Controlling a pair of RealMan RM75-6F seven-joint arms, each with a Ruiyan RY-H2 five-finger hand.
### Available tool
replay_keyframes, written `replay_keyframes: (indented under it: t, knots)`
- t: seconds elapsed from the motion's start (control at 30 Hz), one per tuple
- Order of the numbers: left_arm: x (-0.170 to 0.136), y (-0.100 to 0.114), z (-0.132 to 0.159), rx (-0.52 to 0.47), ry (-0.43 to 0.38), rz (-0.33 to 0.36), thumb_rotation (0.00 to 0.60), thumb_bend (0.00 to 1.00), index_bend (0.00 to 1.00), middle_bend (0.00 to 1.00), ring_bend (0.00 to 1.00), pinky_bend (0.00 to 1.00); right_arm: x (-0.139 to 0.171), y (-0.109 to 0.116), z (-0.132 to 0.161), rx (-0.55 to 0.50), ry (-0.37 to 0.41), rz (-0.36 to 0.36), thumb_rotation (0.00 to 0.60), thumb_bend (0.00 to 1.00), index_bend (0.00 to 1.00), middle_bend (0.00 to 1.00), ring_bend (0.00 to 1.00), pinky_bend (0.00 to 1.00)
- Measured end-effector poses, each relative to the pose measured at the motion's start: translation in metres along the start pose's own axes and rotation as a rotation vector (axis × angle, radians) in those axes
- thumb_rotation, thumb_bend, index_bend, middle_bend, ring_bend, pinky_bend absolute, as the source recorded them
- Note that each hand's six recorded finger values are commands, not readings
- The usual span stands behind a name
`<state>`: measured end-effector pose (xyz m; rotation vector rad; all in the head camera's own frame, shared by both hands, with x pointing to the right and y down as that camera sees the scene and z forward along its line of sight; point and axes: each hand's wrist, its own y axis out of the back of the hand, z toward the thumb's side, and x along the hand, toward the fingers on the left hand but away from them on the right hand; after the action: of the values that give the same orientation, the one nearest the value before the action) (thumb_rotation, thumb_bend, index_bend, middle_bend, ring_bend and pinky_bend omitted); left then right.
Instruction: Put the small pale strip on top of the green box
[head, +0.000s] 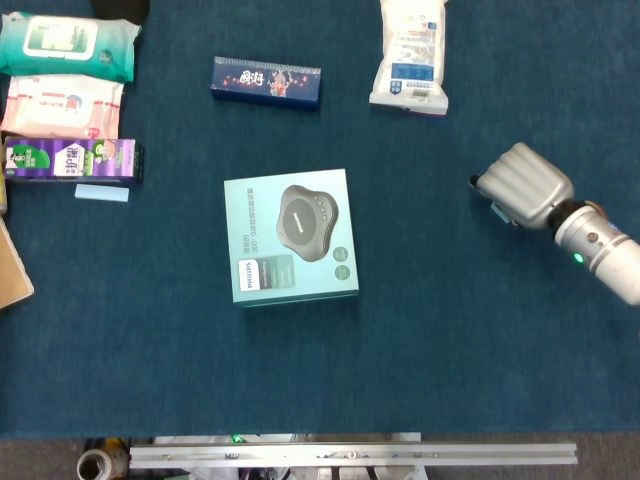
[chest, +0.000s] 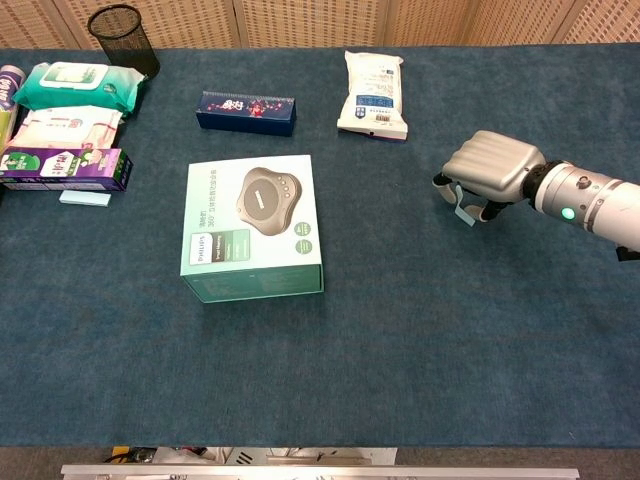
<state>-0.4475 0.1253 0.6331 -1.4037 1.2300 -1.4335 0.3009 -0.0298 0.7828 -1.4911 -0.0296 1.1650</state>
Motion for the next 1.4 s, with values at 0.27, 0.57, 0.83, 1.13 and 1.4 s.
replay_keyframes:
  t: [0.27,0.57,0.83,1.13,1.4]
  knots:
    - [0.000,-0.001,-0.002,0.000,0.004,-0.003,0.600,0.32,0.08,0.18,0.15,0.07,-0.003,-0.002,0.002,-0.008,-0.001,0.005,0.600,0.32,0.52,0.95,1.00,1.00]
    - [0.000,-0.001,-0.004,0.000,0.007,-0.001,0.600,0.32,0.08,0.18,0.15,0.07,-0.005,-0.001,0.006,-0.023,0.004,0.004,0.600,0.32,0.54,0.95,1.00,1.00]
    - [0.000,-0.002,-0.005,0.000,0.009,-0.004,0.600,0.32,0.08,0.18,0.15,0.07,-0.004,0.001,0.006,-0.043,0.000,0.002,0.600,0.33,0.59,0.95,1.00,1.00]
    - [0.000,-0.002,-0.004,0.003,0.008,-0.007,0.600,0.32,0.08,0.18,0.15,0.07,-0.003,-0.004,0.005,-0.048,-0.005,0.012,0.600,0.33,0.62,0.95,1.00,1.00]
    - [0.000,-0.002,-0.004,0.006,0.009,-0.008,0.600,0.32,0.08,0.18,0.15,0.07,-0.002,0.007,0.006,-0.106,-0.007,-0.019,0.600,0.33,0.62,0.95,1.00,1.00]
